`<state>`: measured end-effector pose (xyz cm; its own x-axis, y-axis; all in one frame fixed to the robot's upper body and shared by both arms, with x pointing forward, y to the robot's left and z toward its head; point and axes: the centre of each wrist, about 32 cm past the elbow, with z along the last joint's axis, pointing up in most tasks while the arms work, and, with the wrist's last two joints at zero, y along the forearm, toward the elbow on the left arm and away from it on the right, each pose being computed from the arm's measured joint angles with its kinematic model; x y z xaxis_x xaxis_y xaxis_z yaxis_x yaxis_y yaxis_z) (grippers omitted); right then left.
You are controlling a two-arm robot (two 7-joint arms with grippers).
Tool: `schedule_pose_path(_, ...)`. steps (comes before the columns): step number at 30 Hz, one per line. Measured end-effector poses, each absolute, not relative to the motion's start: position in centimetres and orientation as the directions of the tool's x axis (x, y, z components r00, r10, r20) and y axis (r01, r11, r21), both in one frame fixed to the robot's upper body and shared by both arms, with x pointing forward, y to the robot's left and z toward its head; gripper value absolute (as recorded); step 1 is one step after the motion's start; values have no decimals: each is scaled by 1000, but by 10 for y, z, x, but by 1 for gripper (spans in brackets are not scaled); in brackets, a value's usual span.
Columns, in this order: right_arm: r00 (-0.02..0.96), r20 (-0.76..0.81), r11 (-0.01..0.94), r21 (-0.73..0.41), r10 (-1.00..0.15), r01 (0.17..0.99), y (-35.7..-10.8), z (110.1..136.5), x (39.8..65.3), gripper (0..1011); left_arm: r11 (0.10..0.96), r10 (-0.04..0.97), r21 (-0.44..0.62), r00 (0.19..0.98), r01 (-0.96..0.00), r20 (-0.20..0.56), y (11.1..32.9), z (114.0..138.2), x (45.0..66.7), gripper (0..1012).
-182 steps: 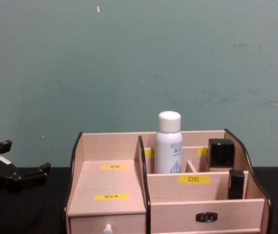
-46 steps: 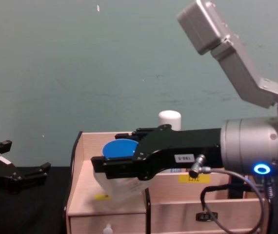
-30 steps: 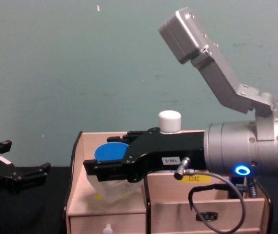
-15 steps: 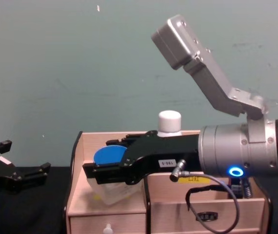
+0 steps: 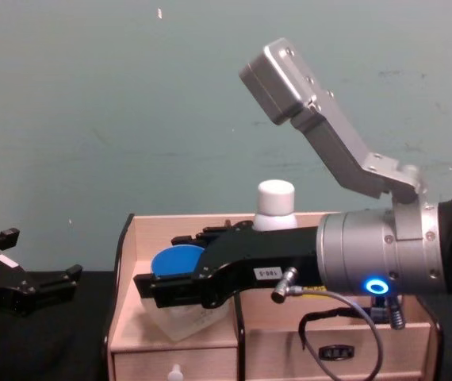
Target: Pick up the facial cleanser and watermelon frost from the table and place them into the tiered storage box.
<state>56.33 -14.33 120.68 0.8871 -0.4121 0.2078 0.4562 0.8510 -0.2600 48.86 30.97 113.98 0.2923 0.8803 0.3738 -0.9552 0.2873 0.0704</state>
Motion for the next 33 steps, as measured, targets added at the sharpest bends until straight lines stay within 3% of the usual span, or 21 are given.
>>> schedule_pose_path(14,887,208,851,-262,-412,456,-143,1206,564,721,287,880,70,292,-955,374,310,1140,489,1010)
schedule_pose_path(26,888,208,851,-262,-411,455,-143,1206,563,1002,287,880,70,292,-955,374,310,1140,489,1010)
schedule_pose_path(33,883,210,851,-246,-420,464,-145,1207,563,1002,287,880,70,292,-955,374,310,1140,489,1010)
